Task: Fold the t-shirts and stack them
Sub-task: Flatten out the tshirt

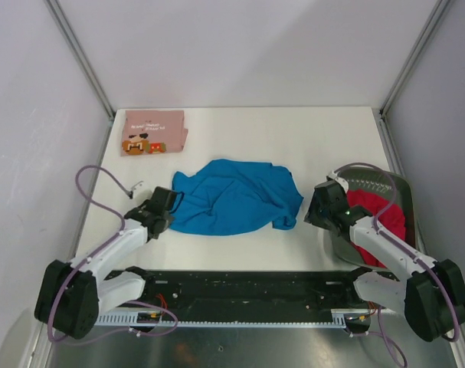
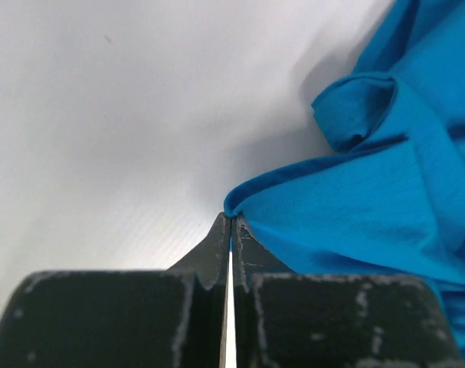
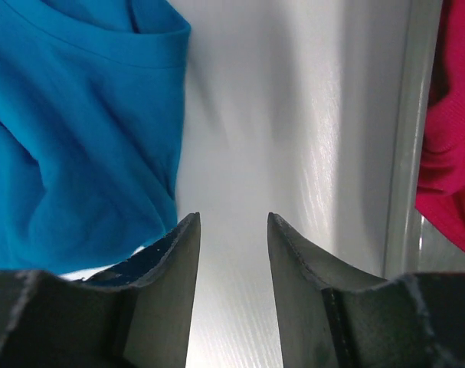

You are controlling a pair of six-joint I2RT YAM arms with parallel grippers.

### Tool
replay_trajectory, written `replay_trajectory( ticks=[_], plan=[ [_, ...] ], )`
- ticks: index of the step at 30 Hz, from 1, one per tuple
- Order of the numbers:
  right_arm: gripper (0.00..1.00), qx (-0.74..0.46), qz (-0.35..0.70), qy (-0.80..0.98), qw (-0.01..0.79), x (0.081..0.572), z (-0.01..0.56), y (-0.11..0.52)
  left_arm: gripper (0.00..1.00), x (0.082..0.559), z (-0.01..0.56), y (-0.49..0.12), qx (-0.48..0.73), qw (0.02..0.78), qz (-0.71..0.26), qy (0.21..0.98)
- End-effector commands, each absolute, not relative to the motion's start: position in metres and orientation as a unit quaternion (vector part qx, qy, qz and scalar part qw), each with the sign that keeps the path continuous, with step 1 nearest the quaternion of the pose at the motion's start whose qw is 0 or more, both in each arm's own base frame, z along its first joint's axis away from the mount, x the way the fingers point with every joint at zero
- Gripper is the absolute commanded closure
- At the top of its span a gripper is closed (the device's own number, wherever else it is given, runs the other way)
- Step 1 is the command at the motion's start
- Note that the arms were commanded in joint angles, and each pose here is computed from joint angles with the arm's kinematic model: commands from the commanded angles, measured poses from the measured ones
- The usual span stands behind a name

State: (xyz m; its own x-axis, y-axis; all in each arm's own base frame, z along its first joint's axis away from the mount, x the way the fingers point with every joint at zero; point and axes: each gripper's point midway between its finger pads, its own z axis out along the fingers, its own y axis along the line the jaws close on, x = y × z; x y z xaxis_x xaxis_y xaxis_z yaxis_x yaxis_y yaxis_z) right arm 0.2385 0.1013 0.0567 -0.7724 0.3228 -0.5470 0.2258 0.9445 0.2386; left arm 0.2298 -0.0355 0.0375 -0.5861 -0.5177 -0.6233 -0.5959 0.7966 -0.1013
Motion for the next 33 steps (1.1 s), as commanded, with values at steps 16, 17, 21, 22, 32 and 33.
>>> replay_trajectory(
  ticks=[16, 17, 21, 22, 32, 33],
  plan=[
    [0.51, 0.169, 0.178, 0.914, 0.323, 0.300, 0.030, 0.152, 1.00, 0.269, 0.119, 0.023, -0.382, 0.416, 0.069, 0.822],
    [0.55, 0.170, 0.181, 0.912, 0.327, 0.303, 0.031, 0.154, 1.00, 0.271, 0.122, 0.024, -0.383, 0.418, 0.069, 0.821],
    [0.88, 0.167, 0.169, 0.913, 0.332, 0.316, 0.038, 0.155, 1.00, 0.280, 0.137, 0.029, -0.379, 0.427, 0.069, 0.818],
    [0.94, 0.165, 0.153, 0.917, 0.329, 0.317, 0.041, 0.151, 1.00, 0.283, 0.142, 0.031, -0.377, 0.430, 0.069, 0.817],
    [1.00, 0.134, 0.094, 0.901, 0.401, 0.306, 0.167, 0.107, 1.00, 0.290, 0.199, 0.057, -0.371, 0.485, 0.095, 0.786],
    [1.00, 0.131, 0.094, 0.903, 0.399, 0.301, 0.171, 0.105, 1.00, 0.289, 0.204, 0.059, -0.371, 0.491, 0.095, 0.783]
  ],
)
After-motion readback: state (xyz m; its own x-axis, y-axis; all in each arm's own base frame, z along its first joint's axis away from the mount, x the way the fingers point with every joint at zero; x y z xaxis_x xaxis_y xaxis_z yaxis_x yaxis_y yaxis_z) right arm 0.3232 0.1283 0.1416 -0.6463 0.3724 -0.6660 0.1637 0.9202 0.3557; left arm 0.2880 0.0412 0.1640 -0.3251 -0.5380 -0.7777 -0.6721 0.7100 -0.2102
